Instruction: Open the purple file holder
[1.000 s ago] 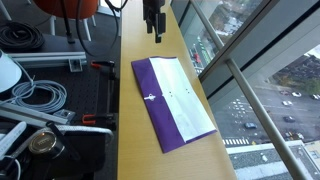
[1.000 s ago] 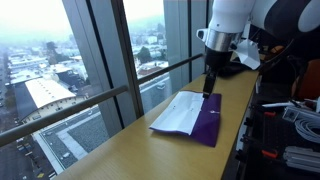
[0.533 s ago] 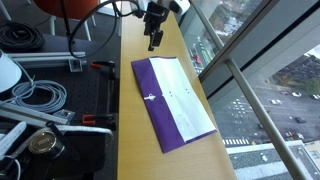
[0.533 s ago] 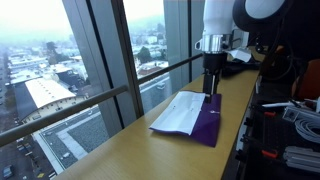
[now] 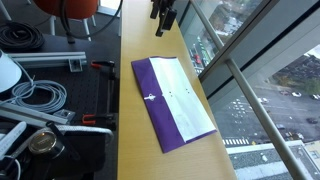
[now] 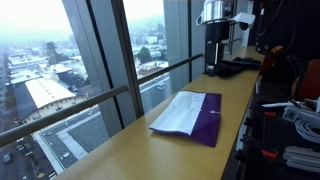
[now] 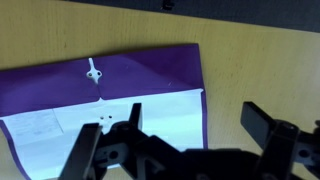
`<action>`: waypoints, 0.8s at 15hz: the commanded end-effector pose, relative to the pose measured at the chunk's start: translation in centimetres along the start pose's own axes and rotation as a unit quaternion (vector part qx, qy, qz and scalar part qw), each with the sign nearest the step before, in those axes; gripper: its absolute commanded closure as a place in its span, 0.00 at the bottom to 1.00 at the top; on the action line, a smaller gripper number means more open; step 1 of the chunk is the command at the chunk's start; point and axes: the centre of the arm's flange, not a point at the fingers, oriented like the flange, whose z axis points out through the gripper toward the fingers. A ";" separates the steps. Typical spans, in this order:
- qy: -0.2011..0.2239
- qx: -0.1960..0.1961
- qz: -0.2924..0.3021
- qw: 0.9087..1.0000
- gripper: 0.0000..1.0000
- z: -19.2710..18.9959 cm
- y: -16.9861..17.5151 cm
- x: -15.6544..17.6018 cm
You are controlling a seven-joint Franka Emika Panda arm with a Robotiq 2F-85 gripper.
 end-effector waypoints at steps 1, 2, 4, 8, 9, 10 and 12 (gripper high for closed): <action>0.005 -0.027 0.000 1.000 0.00 -2.4 -0.2 -1.6; 0.008 -0.033 0.003 0.999 0.00 -2.5 -0.2 -1.7; 0.011 -0.025 0.000 1.000 0.00 -1.9 0.0 -0.8; 0.013 -0.028 0.002 1.000 0.00 -2.1 -0.1 -1.0; 0.013 -0.028 0.003 1.000 0.00 -2.1 -0.1 -1.0; 0.013 -0.028 0.003 1.000 0.00 -2.1 -0.1 -1.0; 0.012 -0.029 0.003 1.000 0.00 -2.0 -0.1 -1.0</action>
